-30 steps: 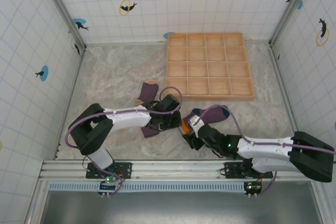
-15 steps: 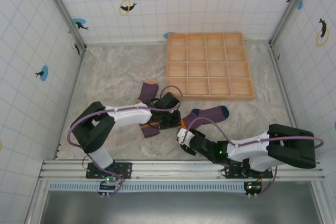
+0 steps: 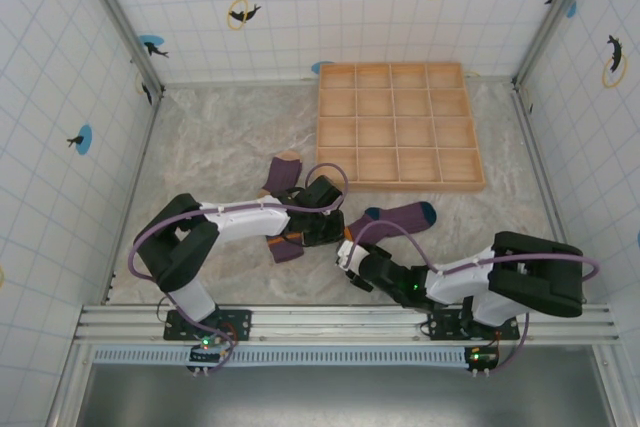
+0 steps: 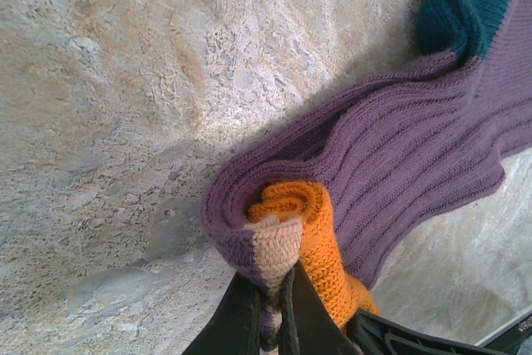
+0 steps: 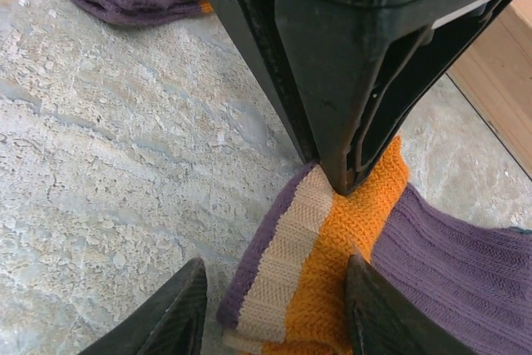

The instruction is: Roll the socks

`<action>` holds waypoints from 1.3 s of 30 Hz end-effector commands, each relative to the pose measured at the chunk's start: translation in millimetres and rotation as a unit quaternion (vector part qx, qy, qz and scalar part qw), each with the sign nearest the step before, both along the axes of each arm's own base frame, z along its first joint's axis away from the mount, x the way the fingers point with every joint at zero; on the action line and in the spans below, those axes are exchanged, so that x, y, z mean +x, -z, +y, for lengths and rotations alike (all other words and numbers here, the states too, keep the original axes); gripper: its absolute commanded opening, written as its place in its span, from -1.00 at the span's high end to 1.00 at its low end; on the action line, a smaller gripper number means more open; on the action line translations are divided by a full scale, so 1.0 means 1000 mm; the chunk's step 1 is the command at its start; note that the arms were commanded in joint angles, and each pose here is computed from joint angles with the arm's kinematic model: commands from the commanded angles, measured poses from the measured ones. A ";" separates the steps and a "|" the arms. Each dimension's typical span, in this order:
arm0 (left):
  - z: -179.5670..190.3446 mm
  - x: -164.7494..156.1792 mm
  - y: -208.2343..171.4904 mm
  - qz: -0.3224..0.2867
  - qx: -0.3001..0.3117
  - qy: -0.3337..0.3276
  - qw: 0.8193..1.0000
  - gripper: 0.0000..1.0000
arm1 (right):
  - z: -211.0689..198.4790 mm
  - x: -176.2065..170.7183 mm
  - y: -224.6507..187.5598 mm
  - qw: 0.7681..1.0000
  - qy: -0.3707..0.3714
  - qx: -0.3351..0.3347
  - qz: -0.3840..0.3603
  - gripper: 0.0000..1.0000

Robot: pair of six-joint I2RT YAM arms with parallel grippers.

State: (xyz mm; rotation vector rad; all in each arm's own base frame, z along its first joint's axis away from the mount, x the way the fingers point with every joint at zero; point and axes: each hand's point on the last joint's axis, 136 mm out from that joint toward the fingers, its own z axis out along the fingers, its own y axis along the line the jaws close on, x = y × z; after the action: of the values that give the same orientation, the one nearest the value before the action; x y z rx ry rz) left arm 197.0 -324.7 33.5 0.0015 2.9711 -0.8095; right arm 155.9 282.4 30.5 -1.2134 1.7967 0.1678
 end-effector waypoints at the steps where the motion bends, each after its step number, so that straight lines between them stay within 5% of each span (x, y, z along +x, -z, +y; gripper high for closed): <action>1: 0.007 -0.004 0.003 0.012 0.013 0.006 1.000 1.00 | 0.006 0.006 -0.006 1.000 0.009 0.015 -0.002 0.10; 10: 0.006 -0.005 -0.001 0.010 0.004 0.007 1.000 1.00 | -0.006 0.008 0.014 0.999 0.032 -0.002 0.030 0.24; 17: 0.003 -0.003 -0.006 0.001 -0.009 0.006 1.000 0.99 | -0.013 0.007 0.016 0.997 0.043 0.019 0.059 0.75; 21: 0.001 0.001 -0.017 -0.021 -0.033 -0.001 0.999 0.31 | -0.016 0.005 0.017 0.992 0.049 0.050 0.101 1.00; 26: 0.004 0.007 -0.028 -0.045 -0.047 -0.011 0.998 -0.29 | -0.020 0.002 0.018 0.979 0.054 0.102 0.169 1.00; 39: -0.002 0.013 -0.043 -0.097 -0.106 -0.013 0.989 -0.46 | -0.030 0.003 0.014 0.893 0.118 0.254 0.353 1.00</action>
State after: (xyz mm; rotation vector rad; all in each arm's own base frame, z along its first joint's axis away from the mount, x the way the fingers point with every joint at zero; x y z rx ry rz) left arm 203.6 -327.1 66.4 0.0322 2.7647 -1.0156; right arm 173.2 258.7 27.5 -0.6773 2.1713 0.8400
